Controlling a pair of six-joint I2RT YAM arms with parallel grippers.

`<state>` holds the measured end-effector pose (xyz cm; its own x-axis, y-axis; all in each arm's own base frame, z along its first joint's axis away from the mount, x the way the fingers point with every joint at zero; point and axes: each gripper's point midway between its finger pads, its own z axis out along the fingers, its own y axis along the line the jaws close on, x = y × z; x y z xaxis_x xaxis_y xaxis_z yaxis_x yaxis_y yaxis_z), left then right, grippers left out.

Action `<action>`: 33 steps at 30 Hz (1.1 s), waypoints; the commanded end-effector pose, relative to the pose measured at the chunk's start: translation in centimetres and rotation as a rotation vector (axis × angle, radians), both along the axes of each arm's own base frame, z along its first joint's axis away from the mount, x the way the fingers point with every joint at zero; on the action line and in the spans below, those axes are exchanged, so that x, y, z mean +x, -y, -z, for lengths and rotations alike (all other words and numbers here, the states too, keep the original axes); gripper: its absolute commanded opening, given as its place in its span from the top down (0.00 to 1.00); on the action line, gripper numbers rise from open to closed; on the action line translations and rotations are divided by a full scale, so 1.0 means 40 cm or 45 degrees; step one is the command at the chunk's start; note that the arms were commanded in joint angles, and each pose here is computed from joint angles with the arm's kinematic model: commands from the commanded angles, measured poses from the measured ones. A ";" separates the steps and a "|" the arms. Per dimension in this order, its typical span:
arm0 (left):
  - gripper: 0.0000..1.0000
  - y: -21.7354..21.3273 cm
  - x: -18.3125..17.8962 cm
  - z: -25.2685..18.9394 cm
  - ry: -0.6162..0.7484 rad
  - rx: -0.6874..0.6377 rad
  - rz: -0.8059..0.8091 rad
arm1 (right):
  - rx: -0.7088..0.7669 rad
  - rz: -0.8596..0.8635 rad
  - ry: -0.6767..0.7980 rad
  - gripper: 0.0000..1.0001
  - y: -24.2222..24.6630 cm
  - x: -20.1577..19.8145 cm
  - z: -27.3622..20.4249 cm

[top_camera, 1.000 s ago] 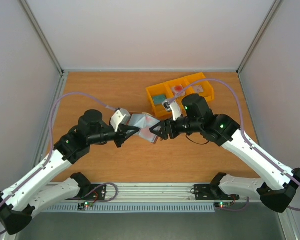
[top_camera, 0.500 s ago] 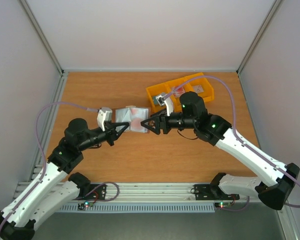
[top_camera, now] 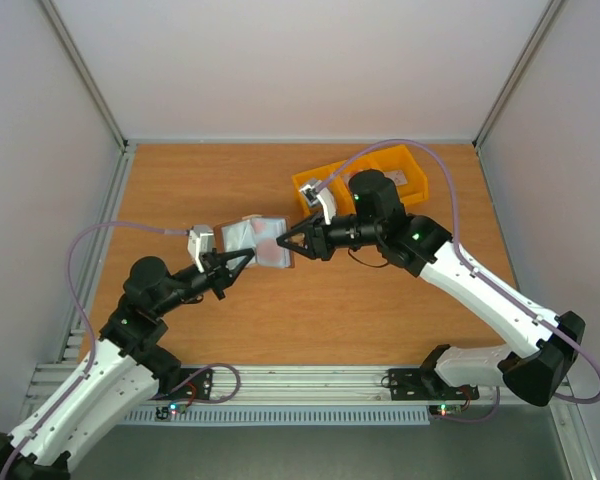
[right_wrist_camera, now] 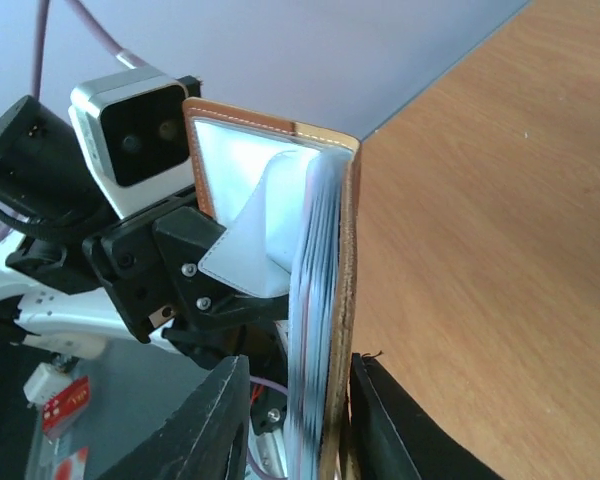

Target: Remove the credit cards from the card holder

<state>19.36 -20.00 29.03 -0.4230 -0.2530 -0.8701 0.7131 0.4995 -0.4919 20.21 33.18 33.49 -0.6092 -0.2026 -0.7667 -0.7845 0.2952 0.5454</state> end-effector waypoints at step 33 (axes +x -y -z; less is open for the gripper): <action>0.63 0.020 -0.009 -0.081 0.135 -0.124 0.080 | -0.026 0.172 -0.025 0.99 -0.031 0.056 0.013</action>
<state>19.75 -20.96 29.17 -0.4365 -0.2776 -0.8558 0.7366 0.4360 -0.5171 22.09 35.63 31.31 -0.6405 -0.2006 -0.7413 -0.7525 0.3569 0.5535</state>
